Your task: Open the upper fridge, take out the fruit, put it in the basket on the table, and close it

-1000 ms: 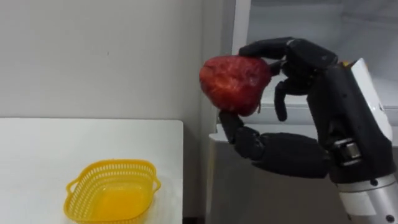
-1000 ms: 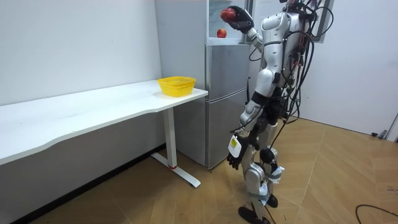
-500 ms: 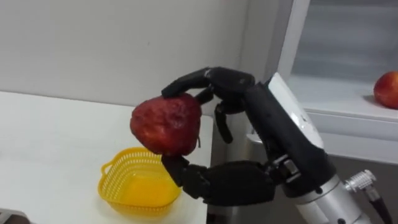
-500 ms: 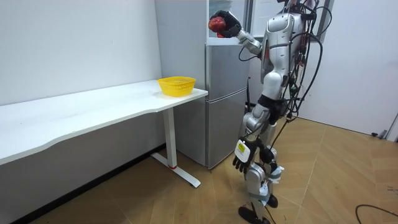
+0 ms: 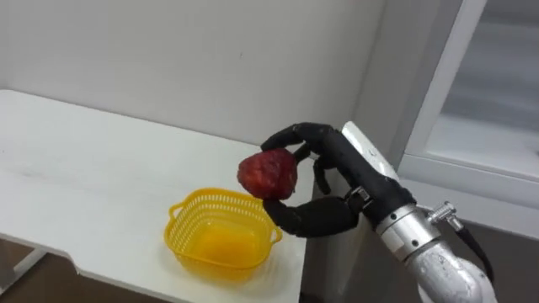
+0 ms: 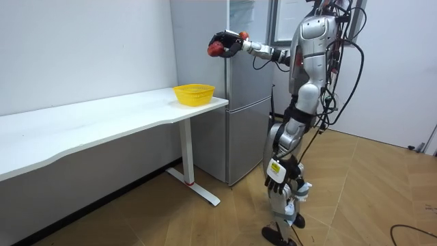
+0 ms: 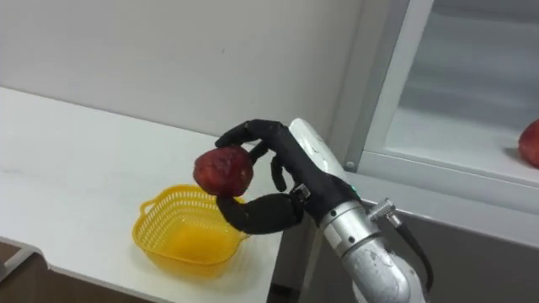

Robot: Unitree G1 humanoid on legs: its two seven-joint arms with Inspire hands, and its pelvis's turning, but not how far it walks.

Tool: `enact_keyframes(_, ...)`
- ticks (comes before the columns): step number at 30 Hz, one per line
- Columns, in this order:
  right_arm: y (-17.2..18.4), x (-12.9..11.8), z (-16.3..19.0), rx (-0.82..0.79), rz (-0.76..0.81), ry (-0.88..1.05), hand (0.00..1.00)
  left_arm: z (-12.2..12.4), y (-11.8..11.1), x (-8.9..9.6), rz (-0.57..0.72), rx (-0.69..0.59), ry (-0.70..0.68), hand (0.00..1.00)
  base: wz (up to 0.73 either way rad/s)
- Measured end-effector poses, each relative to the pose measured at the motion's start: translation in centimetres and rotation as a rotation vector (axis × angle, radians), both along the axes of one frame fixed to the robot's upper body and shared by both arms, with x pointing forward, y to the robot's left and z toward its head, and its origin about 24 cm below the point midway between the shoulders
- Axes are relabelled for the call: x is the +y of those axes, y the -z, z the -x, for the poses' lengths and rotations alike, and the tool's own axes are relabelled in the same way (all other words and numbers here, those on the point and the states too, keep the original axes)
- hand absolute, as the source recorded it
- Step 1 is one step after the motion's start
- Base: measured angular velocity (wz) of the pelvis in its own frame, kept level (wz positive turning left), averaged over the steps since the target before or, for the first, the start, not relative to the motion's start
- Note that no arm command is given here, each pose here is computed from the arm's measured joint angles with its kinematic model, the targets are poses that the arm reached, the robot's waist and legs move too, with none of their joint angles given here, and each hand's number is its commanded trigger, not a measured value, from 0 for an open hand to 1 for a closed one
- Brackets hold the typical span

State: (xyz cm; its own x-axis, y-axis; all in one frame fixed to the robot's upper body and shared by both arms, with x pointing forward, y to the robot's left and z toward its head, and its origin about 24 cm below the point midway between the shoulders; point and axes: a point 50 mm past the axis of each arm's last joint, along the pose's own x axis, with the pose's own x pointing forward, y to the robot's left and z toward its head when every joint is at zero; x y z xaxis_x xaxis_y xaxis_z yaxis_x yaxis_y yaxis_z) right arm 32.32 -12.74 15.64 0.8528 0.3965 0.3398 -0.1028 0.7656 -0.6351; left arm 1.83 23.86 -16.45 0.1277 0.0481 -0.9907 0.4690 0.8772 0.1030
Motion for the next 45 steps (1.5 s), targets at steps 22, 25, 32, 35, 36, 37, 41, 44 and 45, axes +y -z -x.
enact_keyframes(22, 3.3, -0.2, -0.8, 0.139, 0.098, 0.046, 0.23, -0.7, -0.1, -0.2, 0.024, -0.002, 0.008, 0.00, 0.03)
enact_keyframes(25, 3.6, 0.2, -0.8, 0.159, 0.112, 0.042, 0.00, -0.8, -0.2, -0.1, 0.019, -0.002, 0.007, 0.00, 0.00)
enact_keyframes(32, 3.1, 0.4, -1.2, 0.158, 0.119, 0.049, 0.00, -0.8, -0.3, -0.1, 0.015, -0.008, 0.007, 0.00, 0.01)
enact_keyframes(35, 3.4, 0.3, -1.3, 0.168, 0.121, 0.058, 0.00, -0.8, -0.3, -0.1, 0.012, -0.004, 0.005, 0.00, 0.03)
enact_keyframes(36, 3.6, 0.2, -1.4, 0.179, 0.124, 0.067, 0.00, -0.7, -0.3, -0.1, 0.012, -0.001, 0.004, 0.00, 0.00)
enact_keyframes(37, 3.7, 0.1, -1.4, 0.185, 0.126, 0.071, 0.00, -0.7, -0.3, -0.1, 0.011, 0.001, 0.003, 0.00, 0.00)
enact_keyframes(41, 4.1, -0.1, -1.5, 0.207, 0.131, 0.086, 0.00, -0.1, -0.3, 0.0, 0.005, 0.026, -0.006, 0.00, 0.00)
enact_keyframes(44, 4.1, -0.2, -1.6, 0.212, 0.132, 0.092, 0.00, 0.0, -0.2, 0.0, 0.004, 0.031, -0.007, 0.00, 0.00)
enact_keyframes(45, 4.2, -0.2, -1.6, 0.215, 0.132, 0.094, 0.00, 0.0, -0.2, 0.0, 0.004, 0.033, -0.008, 0.00, 0.00)
